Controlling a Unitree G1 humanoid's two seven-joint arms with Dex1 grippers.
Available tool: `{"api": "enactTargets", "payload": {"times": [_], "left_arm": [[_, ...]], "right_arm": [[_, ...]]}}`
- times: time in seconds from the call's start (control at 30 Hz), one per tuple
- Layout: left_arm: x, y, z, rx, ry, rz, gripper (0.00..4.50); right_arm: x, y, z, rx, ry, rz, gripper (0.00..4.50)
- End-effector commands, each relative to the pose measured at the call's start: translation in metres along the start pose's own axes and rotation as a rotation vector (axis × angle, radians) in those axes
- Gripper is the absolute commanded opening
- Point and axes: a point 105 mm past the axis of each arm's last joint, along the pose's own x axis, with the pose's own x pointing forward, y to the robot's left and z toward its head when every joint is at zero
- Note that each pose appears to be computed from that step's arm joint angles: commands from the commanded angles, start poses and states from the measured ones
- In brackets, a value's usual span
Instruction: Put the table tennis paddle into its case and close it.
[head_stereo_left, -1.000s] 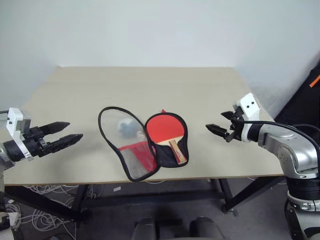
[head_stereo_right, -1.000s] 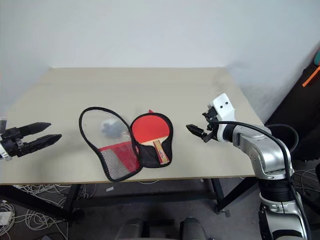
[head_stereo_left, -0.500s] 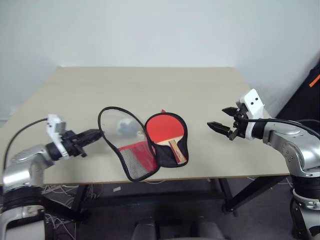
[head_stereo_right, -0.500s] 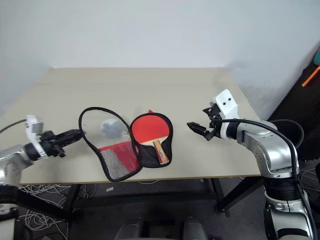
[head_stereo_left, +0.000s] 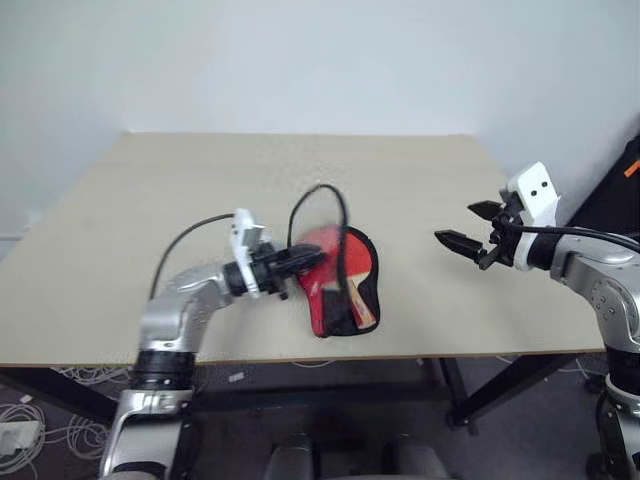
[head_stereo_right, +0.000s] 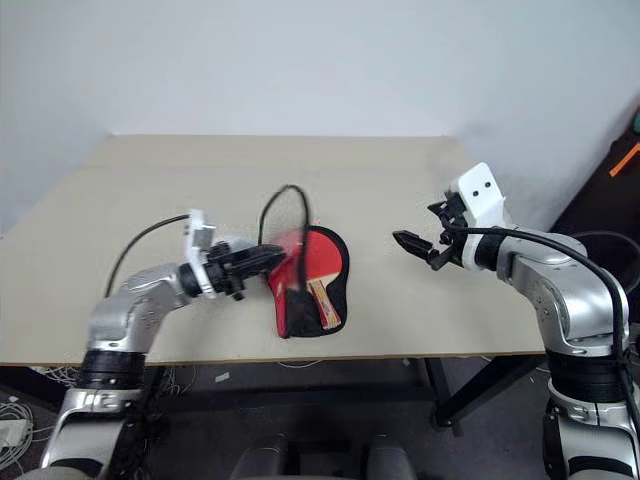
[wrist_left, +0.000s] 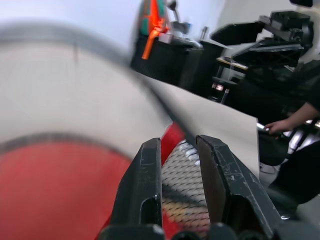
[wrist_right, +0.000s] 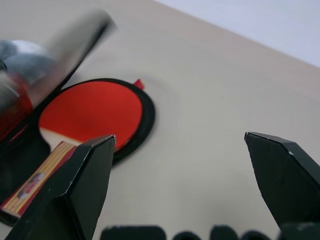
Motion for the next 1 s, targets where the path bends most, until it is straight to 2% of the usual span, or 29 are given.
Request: {"api": "enactTargets", "payload": {"times": [0.03,0.13,0.23,0.33,0.47,0.63,0.83,0.93,1.0], "left_arm": [[0.008,0.003,0.01,0.036,-0.015,0.049,1.11],[0.004,0.001,0.011,0.012,-0.012,0.068,1.11],[-0.013,-0.009,0.008,-0.034,0.019,0.053,1.11],[-0.037,-0.021,-0.001,-0.12,0.064,0.024,1.11],[-0.057,-0.023,-0.016,-0.262,0.074,0.054,1.11],[-0.062,-0.026,-0.035,-0.423,0.046,0.069,1.11],[-0.061,-0.025,-0.051,-0.494,0.053,0.112,1.11],[-0.062,-0.025,-0.055,-0.554,0.05,0.116,1.99],[-0.063,-0.025,-0.054,-0.57,0.047,0.114,2.74]], "right_arm": [[-0.007,-0.006,0.016,-0.022,-0.056,-0.037,4.5],[-0.007,-0.003,0.014,-0.02,-0.05,-0.031,4.5],[-0.006,-0.003,0.011,-0.008,-0.044,-0.026,4.5],[-0.002,0.001,0.009,-0.004,-0.041,-0.002,4.5],[0.004,0.005,0.011,0.001,-0.047,0.02,4.5],[0.01,0.011,0.01,0.009,-0.049,0.046,4.5],[0.013,0.015,0.008,0.018,-0.051,0.052,4.5],[0.014,0.016,0.006,0.026,-0.049,0.049,4.5],[0.014,0.016,0.005,0.028,-0.047,0.044,4.5]]}}
